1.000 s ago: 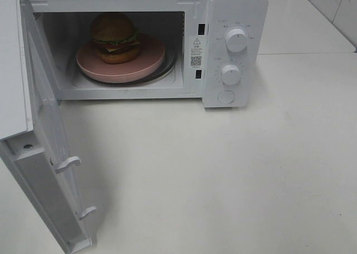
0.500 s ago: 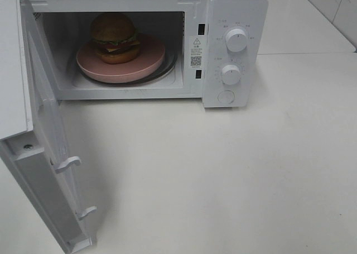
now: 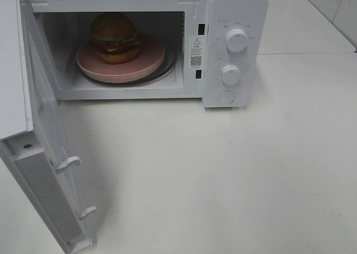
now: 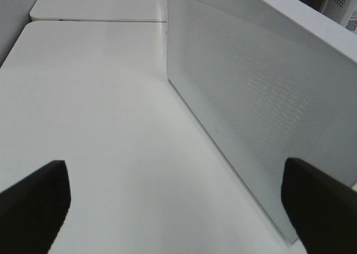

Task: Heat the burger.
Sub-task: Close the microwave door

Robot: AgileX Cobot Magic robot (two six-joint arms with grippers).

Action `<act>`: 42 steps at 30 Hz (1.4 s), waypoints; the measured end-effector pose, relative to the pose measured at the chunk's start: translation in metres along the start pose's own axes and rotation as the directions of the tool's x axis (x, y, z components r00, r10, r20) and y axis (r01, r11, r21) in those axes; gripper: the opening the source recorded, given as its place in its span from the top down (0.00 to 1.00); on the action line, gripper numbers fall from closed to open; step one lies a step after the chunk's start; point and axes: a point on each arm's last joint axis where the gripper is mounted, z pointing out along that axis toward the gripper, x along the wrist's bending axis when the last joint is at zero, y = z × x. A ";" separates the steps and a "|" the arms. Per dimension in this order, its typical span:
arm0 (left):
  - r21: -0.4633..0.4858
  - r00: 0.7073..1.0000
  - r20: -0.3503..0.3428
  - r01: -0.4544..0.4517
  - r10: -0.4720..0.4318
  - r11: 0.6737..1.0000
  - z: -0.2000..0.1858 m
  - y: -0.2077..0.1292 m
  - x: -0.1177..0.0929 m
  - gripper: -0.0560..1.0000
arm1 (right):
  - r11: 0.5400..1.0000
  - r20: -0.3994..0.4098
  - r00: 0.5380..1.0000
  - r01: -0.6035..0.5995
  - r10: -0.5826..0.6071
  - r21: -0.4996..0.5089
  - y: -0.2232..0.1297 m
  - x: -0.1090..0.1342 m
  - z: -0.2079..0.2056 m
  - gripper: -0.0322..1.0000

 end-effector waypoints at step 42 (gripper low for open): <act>-0.128 0.994 -0.111 -0.014 0.000 0.992 0.083 0.029 0.022 0.95 | 1.000 0.000 1.000 0.000 0.000 0.000 0.000 0.000 0.000 0.23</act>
